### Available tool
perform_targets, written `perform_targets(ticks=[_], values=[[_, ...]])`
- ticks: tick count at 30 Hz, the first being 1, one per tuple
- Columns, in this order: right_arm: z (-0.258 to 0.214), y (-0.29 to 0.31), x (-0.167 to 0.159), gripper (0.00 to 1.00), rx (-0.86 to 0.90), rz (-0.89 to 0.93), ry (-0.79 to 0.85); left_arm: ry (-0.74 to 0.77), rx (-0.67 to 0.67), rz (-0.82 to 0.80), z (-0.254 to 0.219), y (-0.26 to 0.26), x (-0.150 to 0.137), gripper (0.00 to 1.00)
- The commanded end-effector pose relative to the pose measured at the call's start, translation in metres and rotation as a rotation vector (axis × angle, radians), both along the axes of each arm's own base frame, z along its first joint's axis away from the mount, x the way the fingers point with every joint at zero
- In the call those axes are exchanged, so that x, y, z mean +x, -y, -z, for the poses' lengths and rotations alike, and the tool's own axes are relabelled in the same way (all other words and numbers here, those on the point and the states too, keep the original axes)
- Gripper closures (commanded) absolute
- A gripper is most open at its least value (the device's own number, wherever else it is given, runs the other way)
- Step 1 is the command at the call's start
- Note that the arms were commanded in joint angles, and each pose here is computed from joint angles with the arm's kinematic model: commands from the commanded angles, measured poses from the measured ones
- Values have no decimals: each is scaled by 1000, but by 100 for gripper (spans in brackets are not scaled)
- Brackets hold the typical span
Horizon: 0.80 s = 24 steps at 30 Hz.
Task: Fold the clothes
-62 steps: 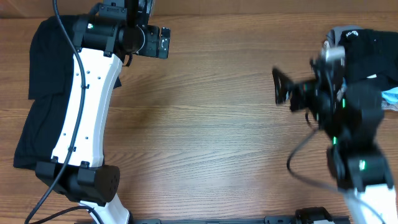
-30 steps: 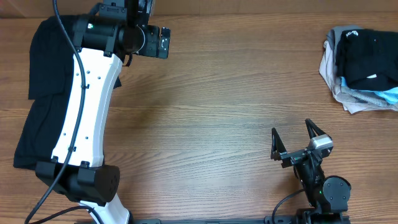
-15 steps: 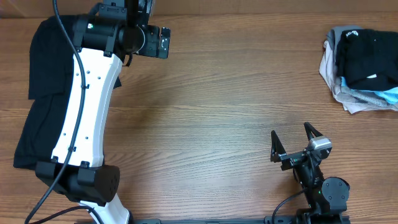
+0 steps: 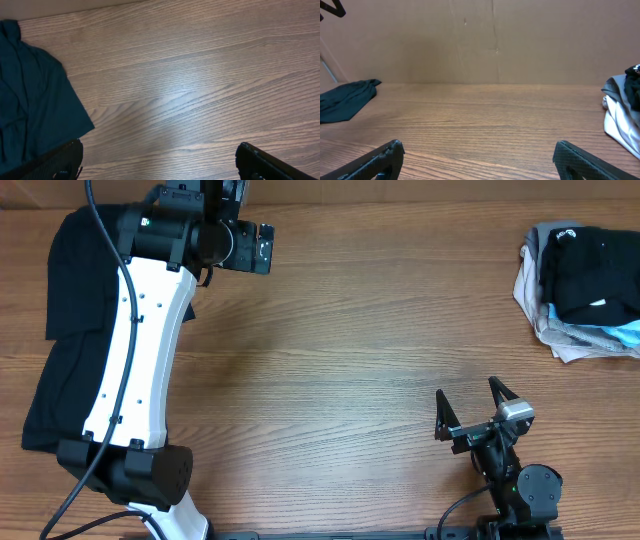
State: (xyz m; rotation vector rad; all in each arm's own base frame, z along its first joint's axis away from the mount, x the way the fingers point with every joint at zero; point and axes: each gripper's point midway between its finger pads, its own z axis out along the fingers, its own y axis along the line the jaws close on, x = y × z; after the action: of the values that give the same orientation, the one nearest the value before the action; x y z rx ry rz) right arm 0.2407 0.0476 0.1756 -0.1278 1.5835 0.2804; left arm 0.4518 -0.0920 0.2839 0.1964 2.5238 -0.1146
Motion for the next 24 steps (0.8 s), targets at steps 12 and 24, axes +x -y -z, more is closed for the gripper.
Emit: perform_targets(ticks=[12,24], values=[[2,3,1,0,7,16,3,-27,10,7,8,-2,-1,0],[2,3,1,0,7,16,3,151,-23,9,-44,-2,0,0]])
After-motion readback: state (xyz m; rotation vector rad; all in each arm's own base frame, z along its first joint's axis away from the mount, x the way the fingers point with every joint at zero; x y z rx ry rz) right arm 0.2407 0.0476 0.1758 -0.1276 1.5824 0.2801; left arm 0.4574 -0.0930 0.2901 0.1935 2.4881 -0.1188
